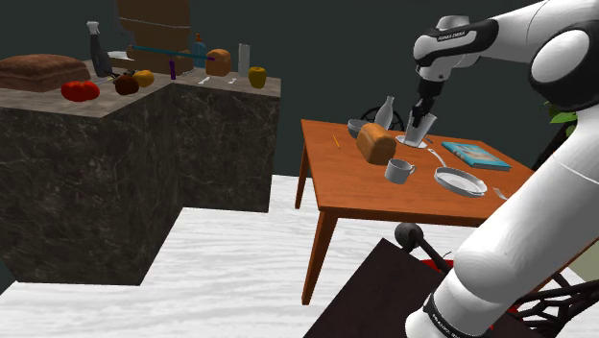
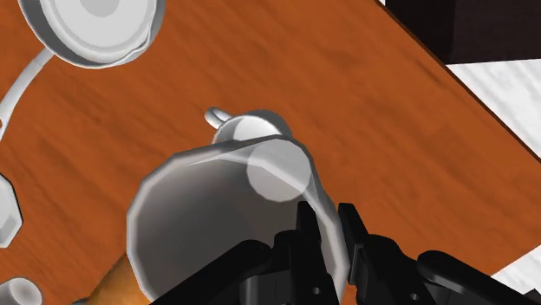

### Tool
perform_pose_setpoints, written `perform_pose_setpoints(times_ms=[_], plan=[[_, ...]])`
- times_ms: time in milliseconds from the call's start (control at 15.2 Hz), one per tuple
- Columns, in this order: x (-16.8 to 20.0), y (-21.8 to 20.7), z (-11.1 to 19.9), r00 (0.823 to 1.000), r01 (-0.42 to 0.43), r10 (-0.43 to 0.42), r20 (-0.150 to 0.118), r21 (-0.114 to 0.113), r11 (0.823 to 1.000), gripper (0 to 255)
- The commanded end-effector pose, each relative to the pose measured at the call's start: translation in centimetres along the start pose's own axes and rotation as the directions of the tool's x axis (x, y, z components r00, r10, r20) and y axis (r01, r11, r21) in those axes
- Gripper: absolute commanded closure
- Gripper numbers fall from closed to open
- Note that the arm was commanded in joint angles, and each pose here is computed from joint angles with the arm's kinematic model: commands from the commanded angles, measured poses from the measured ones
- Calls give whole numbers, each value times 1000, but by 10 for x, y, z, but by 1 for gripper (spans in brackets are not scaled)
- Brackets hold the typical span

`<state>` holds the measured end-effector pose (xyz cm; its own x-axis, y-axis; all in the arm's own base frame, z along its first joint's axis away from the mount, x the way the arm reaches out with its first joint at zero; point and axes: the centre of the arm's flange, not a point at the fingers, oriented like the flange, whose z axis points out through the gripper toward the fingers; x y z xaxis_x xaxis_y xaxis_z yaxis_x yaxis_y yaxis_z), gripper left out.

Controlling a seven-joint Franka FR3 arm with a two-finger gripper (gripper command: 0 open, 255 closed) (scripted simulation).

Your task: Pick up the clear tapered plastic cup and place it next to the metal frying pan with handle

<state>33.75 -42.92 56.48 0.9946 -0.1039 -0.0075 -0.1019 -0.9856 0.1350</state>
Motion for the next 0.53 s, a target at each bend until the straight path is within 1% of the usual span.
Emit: perform_pose_setpoints(times_ms=[0, 462], plan=[[-21, 16, 3, 1000, 2, -2, 0, 0, 1000, 255], [-97, 68, 10, 1000, 2, -2, 0, 0, 1000, 255]])
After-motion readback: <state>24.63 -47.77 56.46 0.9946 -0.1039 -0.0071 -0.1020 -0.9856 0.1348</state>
